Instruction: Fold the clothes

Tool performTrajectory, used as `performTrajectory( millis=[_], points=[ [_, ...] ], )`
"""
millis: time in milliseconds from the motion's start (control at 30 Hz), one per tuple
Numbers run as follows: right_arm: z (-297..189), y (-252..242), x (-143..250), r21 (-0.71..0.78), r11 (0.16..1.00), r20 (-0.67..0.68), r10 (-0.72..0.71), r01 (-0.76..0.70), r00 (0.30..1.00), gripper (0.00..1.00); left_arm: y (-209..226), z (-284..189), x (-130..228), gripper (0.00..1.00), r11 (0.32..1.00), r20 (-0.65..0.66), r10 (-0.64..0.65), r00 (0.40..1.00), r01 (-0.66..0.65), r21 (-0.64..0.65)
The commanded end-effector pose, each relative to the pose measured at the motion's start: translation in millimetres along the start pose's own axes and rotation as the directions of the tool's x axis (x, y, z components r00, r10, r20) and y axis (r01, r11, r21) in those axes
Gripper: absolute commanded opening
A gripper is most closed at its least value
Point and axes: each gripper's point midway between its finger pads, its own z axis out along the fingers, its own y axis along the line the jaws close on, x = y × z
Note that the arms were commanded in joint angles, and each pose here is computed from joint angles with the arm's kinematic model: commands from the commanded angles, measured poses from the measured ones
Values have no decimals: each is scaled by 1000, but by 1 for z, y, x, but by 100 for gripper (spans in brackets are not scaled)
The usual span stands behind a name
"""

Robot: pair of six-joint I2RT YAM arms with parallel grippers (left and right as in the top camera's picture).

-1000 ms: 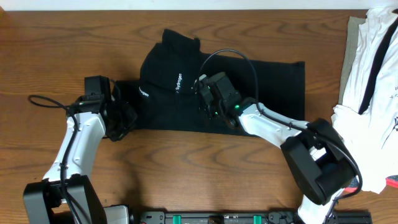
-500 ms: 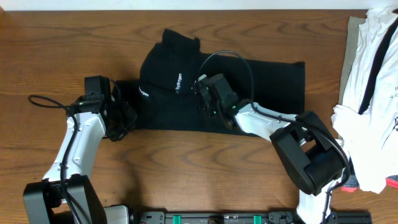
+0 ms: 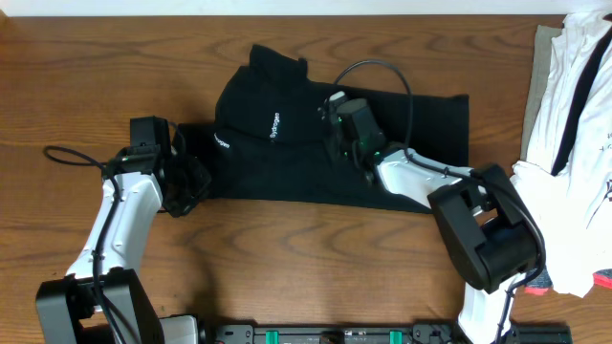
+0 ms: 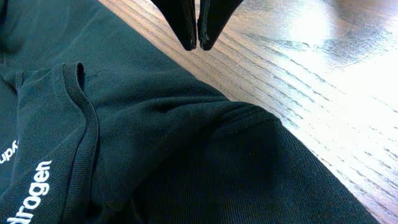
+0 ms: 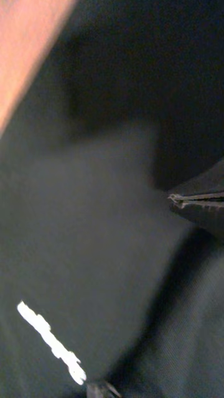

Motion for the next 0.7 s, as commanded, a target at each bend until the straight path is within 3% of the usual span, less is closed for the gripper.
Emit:
performTrajectory(
  millis=[0,133,233,400,533,667],
  points=[
    [-2,-25,-13,58,997,45,43,-45,998,1,4,4,4,6,1000,-15,2,1000,-2,-10],
    [-33,-18,-41,-1,999,90,51,-52,995,1,4,4,4,6,1000,-16,22,1000,-22,-11],
    [-63,-16,-39,-9,997,30,79,-79,996,1,5,4,5,6,1000,-19,24,1000,-24,-13],
    [-96,-13,8,1,996,-193,84,-86,978,1,4,4,4,6,1000,-15,24,1000,-25,-10],
    [-106,-11,52,12,994,-368,102,-105,924,1,4,4,4,6,1000,-15,24,1000,-25,-10],
    [-109,-16,74,34,993,-450,113,-110,886,1,4,4,4,6,1000,-16,24,1000,-24,-10]
  ],
)
